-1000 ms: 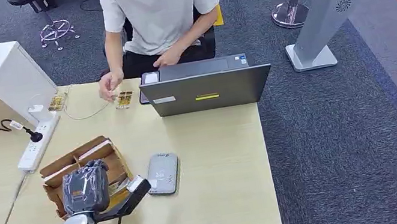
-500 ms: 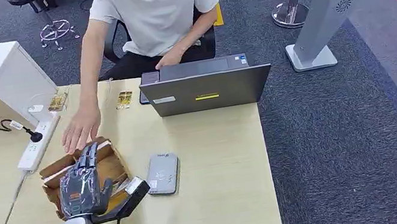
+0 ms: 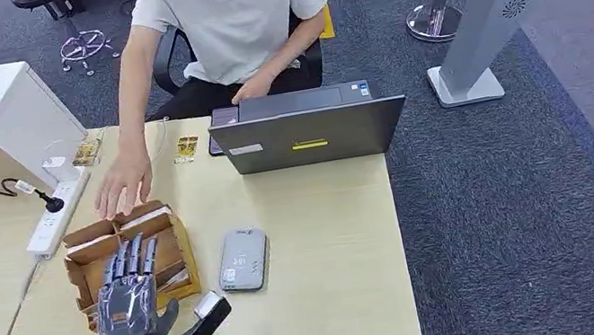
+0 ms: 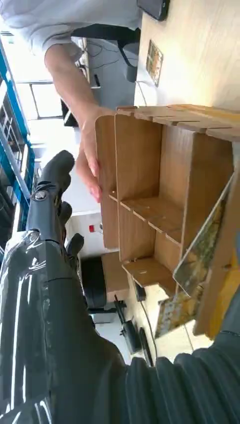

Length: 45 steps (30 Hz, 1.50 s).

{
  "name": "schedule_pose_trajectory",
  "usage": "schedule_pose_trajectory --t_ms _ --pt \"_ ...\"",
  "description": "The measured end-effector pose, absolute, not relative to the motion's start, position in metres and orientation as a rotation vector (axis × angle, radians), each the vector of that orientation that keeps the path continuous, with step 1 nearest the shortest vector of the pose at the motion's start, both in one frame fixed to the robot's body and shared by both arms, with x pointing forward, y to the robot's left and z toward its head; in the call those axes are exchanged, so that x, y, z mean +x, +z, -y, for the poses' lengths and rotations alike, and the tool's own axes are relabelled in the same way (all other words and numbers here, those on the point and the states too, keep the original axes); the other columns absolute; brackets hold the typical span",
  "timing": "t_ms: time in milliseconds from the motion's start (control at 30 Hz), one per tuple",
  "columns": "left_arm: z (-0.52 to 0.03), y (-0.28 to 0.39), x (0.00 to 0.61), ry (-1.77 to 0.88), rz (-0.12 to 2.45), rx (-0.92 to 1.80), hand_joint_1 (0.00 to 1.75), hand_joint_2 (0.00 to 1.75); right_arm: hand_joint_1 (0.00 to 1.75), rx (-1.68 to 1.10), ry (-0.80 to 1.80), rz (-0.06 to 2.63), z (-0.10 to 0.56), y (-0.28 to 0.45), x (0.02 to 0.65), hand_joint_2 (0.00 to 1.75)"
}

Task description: Pass the card to the sensor for recognition and then transmit it.

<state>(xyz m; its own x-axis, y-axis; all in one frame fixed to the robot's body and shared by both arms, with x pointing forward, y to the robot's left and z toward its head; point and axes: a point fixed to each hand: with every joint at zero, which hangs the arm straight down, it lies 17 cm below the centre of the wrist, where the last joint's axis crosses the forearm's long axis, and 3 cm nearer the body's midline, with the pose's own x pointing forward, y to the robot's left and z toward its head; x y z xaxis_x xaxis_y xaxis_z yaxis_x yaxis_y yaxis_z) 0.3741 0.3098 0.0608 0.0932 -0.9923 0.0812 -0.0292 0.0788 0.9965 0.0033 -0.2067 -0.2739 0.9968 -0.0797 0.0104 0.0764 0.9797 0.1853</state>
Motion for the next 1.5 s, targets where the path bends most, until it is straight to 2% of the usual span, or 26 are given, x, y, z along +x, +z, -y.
schedule_pose_trajectory --t_ms 467,1500 --pt "-0.324 0.065 0.366 -1.060 1.173 1.247 0.00 1.75 0.00 0.187 -0.083 0.019 0.206 -0.274 0.003 1.75" --pt "-0.368 0.058 0.400 -0.980 1.091 1.300 0.00 1.75 0.00 0.199 -0.036 0.016 0.205 -0.273 0.003 1.75"
